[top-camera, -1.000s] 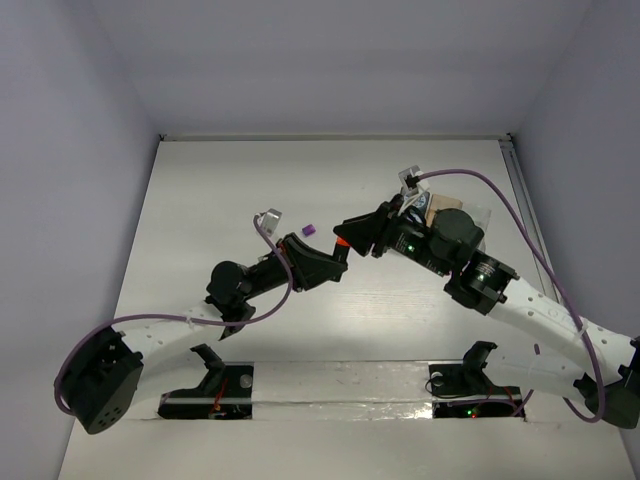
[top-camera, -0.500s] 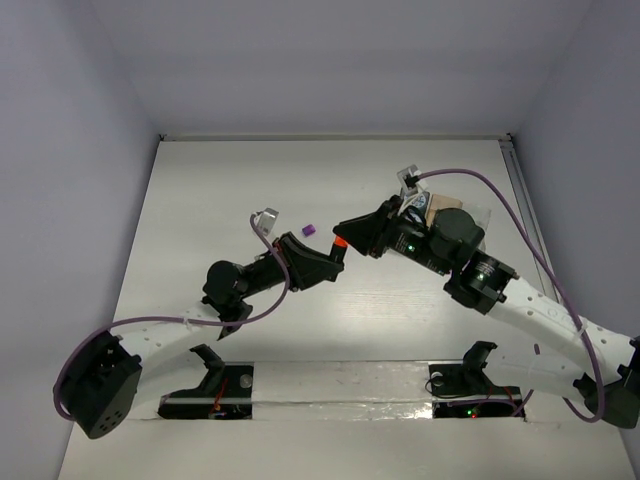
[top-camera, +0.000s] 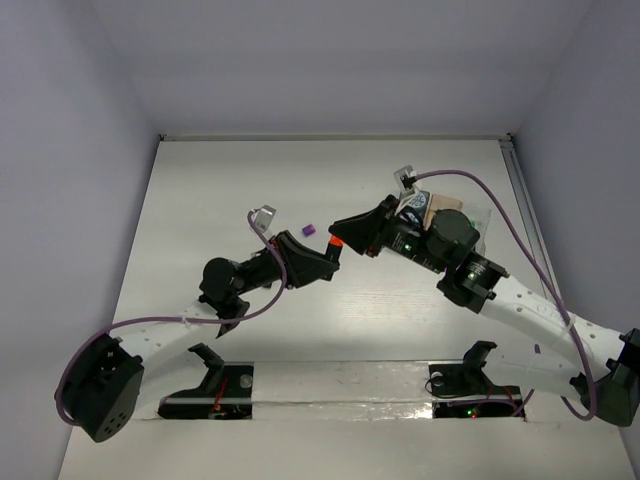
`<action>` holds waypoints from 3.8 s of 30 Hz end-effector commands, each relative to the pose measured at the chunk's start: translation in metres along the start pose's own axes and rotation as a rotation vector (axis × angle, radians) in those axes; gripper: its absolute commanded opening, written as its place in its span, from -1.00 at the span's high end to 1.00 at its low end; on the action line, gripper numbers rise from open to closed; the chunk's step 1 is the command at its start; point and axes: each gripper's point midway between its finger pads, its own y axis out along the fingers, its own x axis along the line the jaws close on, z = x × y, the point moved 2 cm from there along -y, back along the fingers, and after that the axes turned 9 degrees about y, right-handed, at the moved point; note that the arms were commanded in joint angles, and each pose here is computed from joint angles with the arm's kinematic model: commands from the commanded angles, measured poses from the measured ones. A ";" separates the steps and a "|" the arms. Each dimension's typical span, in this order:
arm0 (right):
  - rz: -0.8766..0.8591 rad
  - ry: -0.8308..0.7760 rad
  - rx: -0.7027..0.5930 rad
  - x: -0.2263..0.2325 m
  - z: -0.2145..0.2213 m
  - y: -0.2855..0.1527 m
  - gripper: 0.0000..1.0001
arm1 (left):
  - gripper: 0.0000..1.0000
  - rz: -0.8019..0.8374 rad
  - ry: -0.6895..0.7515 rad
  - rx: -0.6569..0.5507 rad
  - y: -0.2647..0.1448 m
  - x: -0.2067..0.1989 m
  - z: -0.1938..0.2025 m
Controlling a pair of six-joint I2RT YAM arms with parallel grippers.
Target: Sort the stationery into containers
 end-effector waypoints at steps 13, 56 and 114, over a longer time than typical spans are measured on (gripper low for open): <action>-0.129 0.046 0.149 0.009 0.055 -0.003 1.00 | 1.00 0.269 0.328 -0.293 -0.001 -0.079 -0.091; -0.119 0.076 0.319 0.018 0.146 0.003 1.00 | 1.00 0.270 0.462 -0.417 -0.009 -0.093 -0.142; 0.217 -0.091 -0.108 0.001 0.027 -0.018 -0.58 | 1.00 0.286 0.167 -0.208 -0.015 -0.054 -0.041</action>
